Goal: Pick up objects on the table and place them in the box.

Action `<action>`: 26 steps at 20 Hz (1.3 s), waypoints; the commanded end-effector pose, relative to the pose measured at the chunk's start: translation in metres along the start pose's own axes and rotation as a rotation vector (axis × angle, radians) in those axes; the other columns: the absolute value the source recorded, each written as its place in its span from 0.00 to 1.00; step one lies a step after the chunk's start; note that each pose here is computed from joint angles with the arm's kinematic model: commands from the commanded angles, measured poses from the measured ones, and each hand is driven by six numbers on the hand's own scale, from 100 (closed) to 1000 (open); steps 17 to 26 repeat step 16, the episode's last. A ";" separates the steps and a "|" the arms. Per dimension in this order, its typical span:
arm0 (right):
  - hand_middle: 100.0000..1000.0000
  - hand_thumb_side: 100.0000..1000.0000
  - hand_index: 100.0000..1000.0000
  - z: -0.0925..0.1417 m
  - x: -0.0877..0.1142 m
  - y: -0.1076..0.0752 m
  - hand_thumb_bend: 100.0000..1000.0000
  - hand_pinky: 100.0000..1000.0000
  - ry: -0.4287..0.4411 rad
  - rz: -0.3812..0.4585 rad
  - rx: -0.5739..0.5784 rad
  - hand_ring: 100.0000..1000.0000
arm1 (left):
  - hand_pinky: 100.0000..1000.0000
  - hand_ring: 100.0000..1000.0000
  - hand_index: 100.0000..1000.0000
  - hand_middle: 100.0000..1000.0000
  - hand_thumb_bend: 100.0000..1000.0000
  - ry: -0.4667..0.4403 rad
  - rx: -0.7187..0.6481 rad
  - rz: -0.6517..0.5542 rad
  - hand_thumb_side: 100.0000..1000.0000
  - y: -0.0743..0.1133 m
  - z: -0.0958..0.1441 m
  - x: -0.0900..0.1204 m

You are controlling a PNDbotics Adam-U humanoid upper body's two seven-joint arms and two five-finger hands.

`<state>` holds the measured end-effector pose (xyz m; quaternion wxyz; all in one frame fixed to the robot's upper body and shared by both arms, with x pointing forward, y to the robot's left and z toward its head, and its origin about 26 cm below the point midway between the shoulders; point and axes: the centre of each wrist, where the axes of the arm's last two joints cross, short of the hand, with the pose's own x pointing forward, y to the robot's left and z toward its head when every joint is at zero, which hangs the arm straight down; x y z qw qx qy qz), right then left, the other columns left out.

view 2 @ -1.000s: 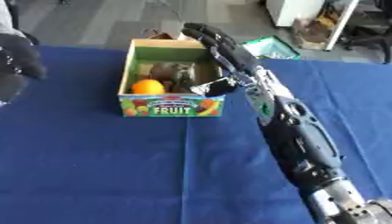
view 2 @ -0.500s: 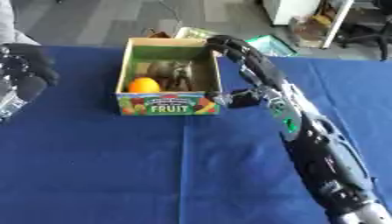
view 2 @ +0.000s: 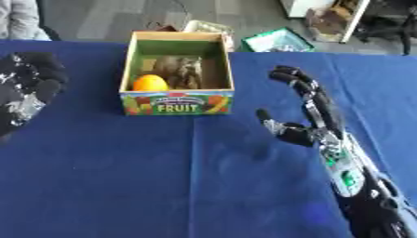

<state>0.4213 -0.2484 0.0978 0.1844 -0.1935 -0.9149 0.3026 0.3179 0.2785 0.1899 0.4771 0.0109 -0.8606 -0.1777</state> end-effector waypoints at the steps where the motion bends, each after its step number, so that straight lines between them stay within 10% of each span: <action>1: 0.71 0.00 0.81 -0.002 0.011 -0.012 0.21 0.86 -0.007 -0.009 -0.065 0.83 | 0.61 0.62 0.71 0.59 0.44 -0.013 0.016 -0.011 0.26 0.006 0.001 0.003; 15: 0.62 0.00 0.76 0.031 0.070 -0.018 0.07 0.81 0.162 -0.180 -0.081 0.76 | 0.57 0.56 0.68 0.56 0.34 0.037 0.027 0.018 0.27 0.000 0.014 -0.012; 26: 0.62 0.00 0.76 0.030 0.073 -0.019 0.07 0.81 0.172 -0.193 -0.079 0.75 | 0.57 0.56 0.68 0.56 0.34 0.041 0.029 0.018 0.27 -0.001 0.015 -0.013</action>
